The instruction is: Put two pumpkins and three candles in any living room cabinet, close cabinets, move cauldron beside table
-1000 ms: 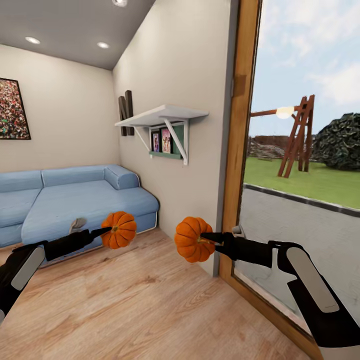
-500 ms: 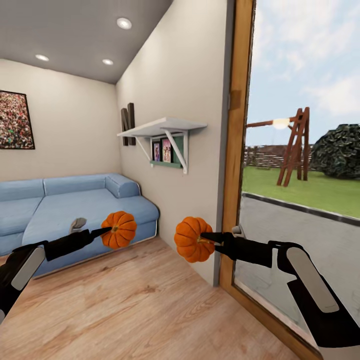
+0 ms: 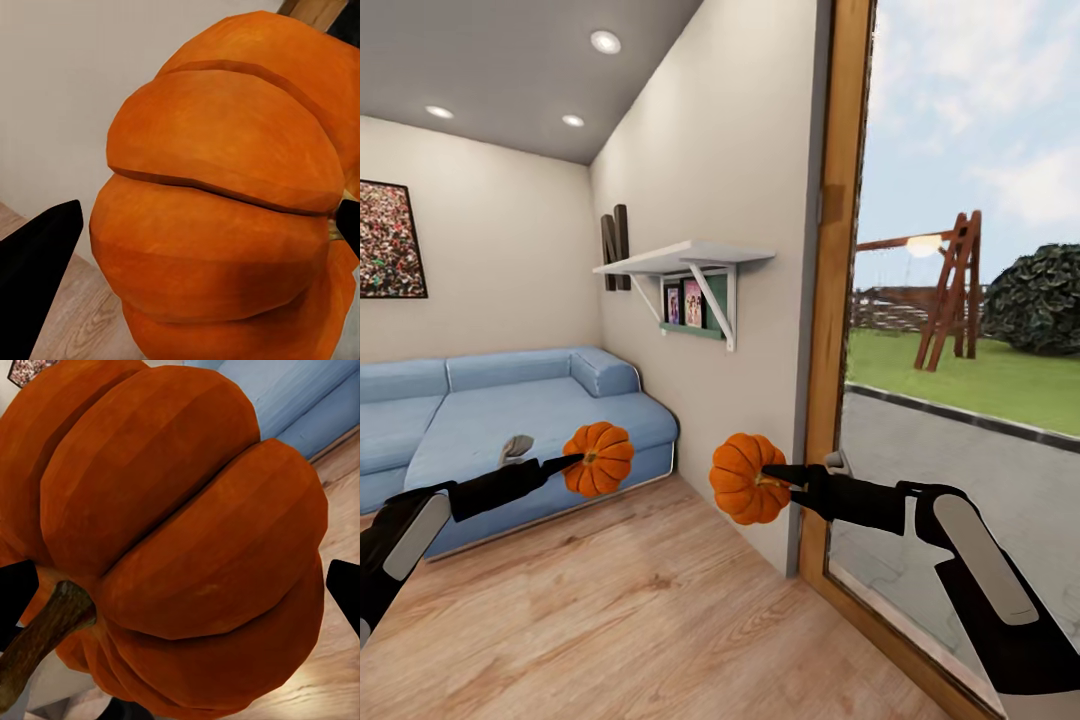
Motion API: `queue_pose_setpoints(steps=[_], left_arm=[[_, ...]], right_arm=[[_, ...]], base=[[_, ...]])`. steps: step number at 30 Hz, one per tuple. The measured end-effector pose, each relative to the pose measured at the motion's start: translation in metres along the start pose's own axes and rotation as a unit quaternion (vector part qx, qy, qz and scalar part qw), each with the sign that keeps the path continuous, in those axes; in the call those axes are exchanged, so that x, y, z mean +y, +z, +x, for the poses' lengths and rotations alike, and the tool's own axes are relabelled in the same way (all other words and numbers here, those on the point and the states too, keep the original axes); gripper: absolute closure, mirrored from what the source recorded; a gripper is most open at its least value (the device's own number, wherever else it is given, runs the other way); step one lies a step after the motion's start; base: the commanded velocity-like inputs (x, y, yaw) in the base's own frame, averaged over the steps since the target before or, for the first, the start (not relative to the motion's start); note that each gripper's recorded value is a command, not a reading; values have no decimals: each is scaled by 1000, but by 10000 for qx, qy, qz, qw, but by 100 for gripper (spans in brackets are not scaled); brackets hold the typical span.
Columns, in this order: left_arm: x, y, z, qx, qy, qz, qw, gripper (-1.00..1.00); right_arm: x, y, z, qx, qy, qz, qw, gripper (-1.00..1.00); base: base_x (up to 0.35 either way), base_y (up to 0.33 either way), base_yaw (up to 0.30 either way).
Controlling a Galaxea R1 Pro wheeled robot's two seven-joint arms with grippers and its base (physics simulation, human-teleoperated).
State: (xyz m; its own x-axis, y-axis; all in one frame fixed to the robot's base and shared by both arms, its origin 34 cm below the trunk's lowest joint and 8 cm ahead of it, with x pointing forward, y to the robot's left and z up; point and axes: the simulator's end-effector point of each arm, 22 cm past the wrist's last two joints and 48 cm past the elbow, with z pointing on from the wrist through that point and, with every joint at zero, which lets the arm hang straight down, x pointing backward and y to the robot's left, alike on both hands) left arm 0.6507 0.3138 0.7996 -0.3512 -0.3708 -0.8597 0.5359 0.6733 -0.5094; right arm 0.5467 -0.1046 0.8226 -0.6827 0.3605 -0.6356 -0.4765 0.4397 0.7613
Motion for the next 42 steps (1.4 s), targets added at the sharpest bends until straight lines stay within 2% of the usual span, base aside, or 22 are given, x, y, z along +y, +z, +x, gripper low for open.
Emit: queue_pose_setpoints(steps=[12, 42], left_arm=[[-3, 8, -18, 61, -60, -16, 10000, 100], [-8, 27, -59, 219, -211, -108, 9995, 100]], right_arm=[[7, 5, -19, 47, 85, 46, 9999, 100], [27, 15, -63, 164, 300, 128, 9993, 100]], base=[[0, 0, 8], [0, 0, 68]])
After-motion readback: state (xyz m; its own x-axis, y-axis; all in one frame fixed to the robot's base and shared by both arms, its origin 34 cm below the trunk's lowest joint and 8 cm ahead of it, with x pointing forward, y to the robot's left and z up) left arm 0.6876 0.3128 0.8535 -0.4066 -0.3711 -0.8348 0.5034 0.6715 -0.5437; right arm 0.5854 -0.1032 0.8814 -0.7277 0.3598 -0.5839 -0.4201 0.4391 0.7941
